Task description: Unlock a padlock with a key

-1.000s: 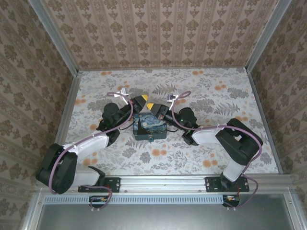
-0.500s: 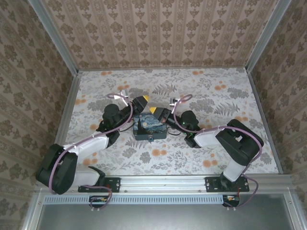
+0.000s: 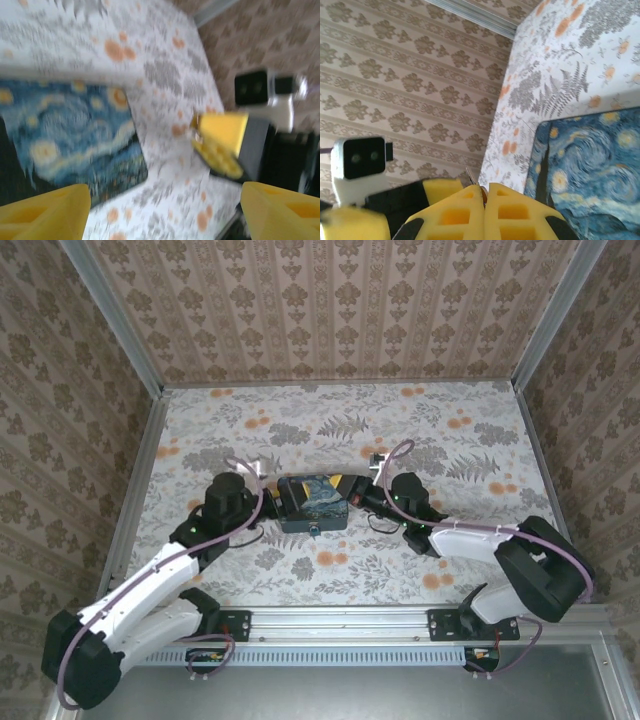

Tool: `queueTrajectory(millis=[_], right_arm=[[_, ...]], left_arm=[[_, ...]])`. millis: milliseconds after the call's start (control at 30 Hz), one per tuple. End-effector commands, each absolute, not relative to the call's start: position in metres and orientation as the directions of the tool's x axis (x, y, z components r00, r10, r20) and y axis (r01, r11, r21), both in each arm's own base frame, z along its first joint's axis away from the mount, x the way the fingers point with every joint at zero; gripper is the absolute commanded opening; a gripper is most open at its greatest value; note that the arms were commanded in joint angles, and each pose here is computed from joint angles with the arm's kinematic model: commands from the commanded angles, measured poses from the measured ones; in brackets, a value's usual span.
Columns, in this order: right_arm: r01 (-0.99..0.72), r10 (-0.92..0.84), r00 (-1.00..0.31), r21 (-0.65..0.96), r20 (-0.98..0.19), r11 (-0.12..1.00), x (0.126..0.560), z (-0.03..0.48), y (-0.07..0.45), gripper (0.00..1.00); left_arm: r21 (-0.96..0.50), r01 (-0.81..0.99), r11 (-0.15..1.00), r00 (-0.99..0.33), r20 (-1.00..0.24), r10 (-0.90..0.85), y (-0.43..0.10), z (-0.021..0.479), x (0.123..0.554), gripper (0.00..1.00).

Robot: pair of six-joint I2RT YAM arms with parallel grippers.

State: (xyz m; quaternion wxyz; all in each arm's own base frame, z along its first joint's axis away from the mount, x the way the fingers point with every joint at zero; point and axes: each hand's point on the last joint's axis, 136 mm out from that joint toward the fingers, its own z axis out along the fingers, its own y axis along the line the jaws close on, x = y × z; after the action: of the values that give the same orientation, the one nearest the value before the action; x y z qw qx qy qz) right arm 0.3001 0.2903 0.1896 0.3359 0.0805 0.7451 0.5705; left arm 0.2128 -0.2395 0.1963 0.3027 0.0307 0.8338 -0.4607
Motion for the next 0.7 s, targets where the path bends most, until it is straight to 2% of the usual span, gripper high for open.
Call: queueTrajectory(millis=[0, 333, 667], right_arm=[[-0.191, 0.419, -0.819, 0.875, -0.392, 0.444, 0.284, 0.149, 0.29, 0.0], [-0.181, 0.39, -0.841, 0.874, -0.376, 0.452, 0.283, 0.128, 0.315, 0.0], [-0.156, 0.407, -0.831, 0.86, -0.381, 0.485, 0.292, 0.115, 0.312, 0.0]], left_arm=[[-0.674, 0.297, 0.677, -0.879, -0.47, -0.082, -0.227, 0.132, 0.173, 0.79], [-0.607, 0.374, 0.701, -0.843, -0.538, -0.017, -0.238, 0.083, 0.169, 0.79], [-0.538, 0.438, 0.72, -0.77, -0.638, -0.007, -0.241, 0.083, 0.186, 0.78]])
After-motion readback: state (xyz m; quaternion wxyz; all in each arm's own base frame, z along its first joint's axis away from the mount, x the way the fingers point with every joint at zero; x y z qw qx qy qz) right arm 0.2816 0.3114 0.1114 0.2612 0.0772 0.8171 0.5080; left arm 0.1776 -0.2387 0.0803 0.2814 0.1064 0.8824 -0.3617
